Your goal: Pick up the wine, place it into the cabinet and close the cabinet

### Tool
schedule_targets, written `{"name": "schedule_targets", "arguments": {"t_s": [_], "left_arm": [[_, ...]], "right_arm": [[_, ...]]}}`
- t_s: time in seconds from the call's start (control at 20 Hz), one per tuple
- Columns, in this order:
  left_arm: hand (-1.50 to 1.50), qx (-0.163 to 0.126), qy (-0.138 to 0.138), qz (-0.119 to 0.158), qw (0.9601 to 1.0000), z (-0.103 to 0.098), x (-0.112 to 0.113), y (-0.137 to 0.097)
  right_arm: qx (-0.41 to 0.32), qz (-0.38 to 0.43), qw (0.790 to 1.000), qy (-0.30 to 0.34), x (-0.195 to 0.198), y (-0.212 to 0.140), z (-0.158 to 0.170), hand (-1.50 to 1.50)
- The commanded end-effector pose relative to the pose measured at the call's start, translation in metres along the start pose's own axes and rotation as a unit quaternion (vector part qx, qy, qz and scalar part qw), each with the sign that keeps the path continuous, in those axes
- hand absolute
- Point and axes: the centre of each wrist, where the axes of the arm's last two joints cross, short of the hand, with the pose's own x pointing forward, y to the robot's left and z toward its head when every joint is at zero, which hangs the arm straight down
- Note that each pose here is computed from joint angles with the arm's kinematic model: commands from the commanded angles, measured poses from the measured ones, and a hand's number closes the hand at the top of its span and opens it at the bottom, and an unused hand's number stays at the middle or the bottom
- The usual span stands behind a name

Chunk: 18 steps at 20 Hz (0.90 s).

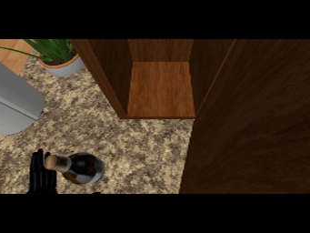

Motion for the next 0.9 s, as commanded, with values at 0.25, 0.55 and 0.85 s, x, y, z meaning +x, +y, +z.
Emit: {"name": "schedule_targets", "arguments": {"t_s": [0.25,0.55,0.85], "left_arm": [[-1.50,0.010,0.023,0.014,0.9996,0.007,-0.049,0.012],[-1.50,0.012,0.032,0.054,0.9979,-0.008,-0.061,0.018],[-1.50,-0.003,0.027,0.048,0.9985,-0.019,-0.084,0.027]], "right_arm": [[0.029,-0.016,0.999,-0.001,0.012,-0.007,0.039,-1.50],[0.037,-0.022,0.999,-0.001,0.024,0.003,0.036,-1.50],[0.035,-0.020,0.999,0.003,0.022,0.003,0.030,-1.50]]}}
